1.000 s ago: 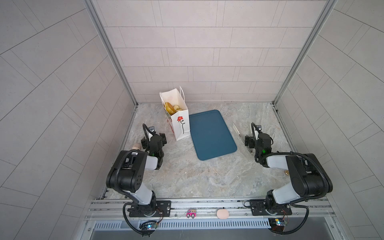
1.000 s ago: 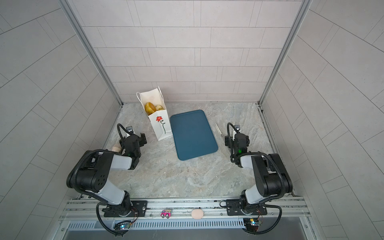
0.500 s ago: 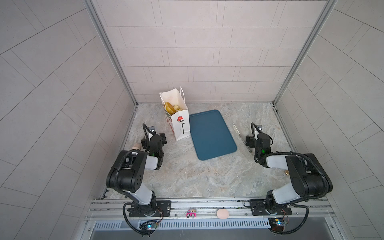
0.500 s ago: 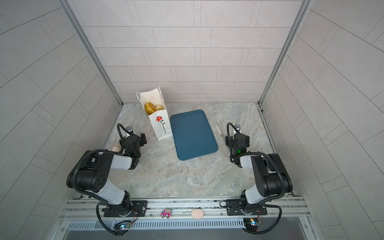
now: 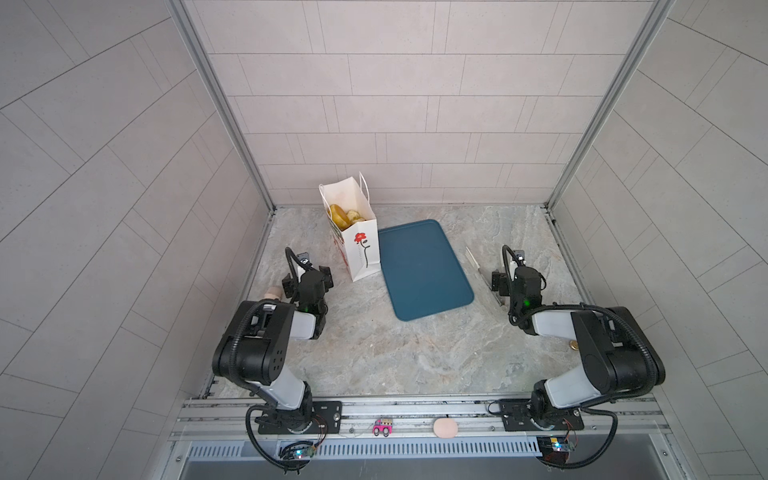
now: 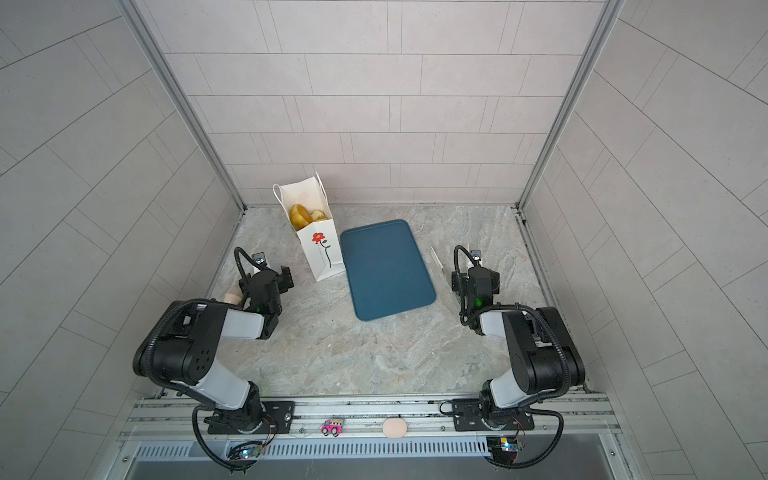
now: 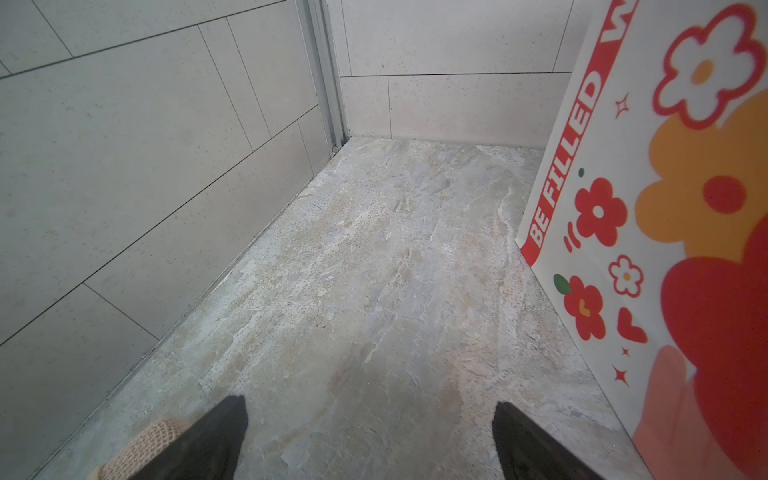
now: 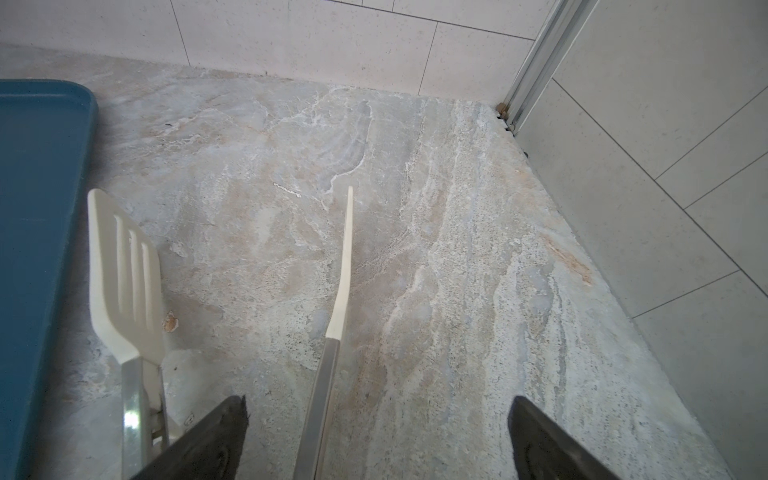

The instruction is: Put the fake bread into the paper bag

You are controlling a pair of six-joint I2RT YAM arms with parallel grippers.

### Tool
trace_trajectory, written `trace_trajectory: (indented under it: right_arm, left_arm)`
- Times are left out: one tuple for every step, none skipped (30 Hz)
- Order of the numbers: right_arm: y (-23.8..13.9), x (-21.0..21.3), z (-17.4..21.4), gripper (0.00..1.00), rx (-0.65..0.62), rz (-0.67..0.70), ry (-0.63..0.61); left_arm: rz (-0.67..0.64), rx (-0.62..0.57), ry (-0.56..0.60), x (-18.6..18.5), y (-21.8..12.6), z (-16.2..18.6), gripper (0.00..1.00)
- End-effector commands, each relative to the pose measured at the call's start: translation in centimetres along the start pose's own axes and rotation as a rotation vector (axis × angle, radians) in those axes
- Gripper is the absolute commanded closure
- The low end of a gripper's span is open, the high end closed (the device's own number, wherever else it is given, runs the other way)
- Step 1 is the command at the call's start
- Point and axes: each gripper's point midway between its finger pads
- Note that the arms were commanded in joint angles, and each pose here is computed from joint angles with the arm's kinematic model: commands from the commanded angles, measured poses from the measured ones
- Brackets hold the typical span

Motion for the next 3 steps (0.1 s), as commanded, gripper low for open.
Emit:
trace_trajectory:
  right_arm:
    - [0.09,-0.24,-0.44,0.0,-0.006,0.016,0.009]
    - [0.08,-0.23,-0.46,0.0,-0.006,0.016,0.007]
    - [0.07,-0.23,-0.49,0.0,-0.007,0.015,0.008]
  left_arm:
    - [-0.004,-0.004,-0.006,0.12,0.02,-0.1,0.0]
    - [-0.003,-0.005,-0.006,0.07,0.01,-0.09,0.0]
    - [-0.005,-0.004,-0.006,0.13,0.02,-0.08,0.0]
Point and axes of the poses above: each gripper's point midway between its finger pads, its own y axis out along the fingers, its own x axis along the line the jaws close on, z = x × y, and after that the axes turned 13 degrees about -y, right-handed
